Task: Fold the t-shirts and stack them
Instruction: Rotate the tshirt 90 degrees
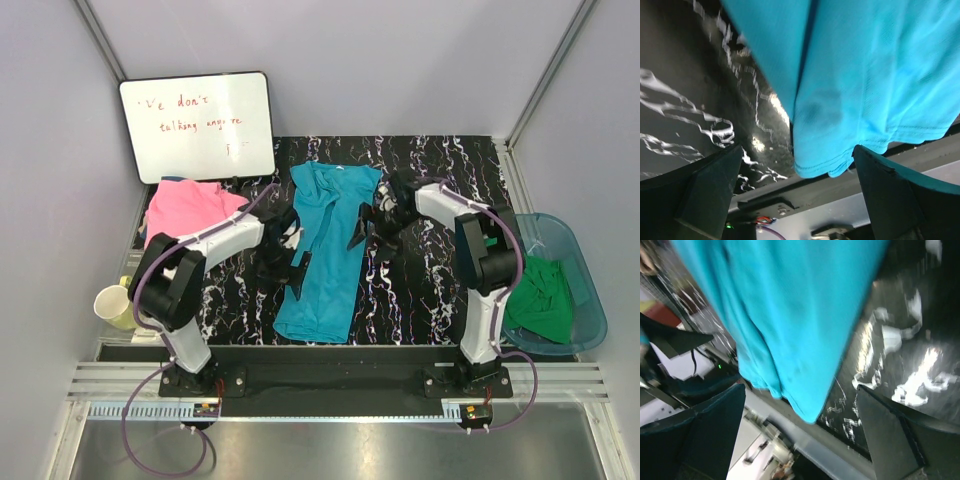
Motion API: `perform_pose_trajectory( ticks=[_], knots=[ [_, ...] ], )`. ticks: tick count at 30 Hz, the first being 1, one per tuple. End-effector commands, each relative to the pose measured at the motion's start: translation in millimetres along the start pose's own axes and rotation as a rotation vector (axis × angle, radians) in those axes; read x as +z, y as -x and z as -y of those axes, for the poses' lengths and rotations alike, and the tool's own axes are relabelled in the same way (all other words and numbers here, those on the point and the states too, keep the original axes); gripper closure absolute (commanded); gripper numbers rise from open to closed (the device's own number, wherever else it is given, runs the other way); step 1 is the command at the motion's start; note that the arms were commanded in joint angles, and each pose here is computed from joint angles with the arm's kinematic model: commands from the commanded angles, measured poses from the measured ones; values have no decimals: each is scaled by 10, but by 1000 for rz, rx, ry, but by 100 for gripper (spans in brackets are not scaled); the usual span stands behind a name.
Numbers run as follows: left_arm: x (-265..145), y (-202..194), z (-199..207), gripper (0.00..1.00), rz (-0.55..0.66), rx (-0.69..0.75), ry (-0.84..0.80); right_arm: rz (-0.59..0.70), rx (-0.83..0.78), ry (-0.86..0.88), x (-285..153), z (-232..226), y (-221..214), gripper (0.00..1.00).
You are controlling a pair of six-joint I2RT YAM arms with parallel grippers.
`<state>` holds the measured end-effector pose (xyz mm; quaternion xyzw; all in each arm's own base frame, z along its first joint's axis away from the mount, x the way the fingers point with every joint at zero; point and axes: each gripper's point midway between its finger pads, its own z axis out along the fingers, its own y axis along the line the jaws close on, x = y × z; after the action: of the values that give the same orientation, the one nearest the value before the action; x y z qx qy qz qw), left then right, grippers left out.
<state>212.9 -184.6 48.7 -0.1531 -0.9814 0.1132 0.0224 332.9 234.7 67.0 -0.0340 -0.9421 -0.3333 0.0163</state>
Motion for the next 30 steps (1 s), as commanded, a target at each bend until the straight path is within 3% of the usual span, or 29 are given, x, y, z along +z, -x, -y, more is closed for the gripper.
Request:
perform_pose_trajectory(
  ticks=[1, 5, 13, 16, 22, 25, 30],
  knots=[
    [-161, 53, 120, 1, 108, -94, -116, 19, -4, 122, -234, -276, -290, 0],
    [-129, -68, 207, 1, 84, -140, -196, -4, 46, 151, -196, -232, -457, 0],
    [9, -287, 299, 2, 6, -162, -278, -20, 26, 252, -259, -518, -355, 0],
    [-25, -293, 196, 1, 45, -193, -213, -58, 2, 292, -247, -736, -404, 1],
    [-460, -29, -68, 1, 242, -311, -132, -226, -25, 288, 15, -991, -893, 20],
    [-696, 134, -139, 1, 306, -354, -170, -270, -51, 235, 123, -965, -1149, 21],
    [-793, 234, -158, 1, 301, -357, -198, -294, -120, 95, 254, -843, -1488, 21]
  ],
)
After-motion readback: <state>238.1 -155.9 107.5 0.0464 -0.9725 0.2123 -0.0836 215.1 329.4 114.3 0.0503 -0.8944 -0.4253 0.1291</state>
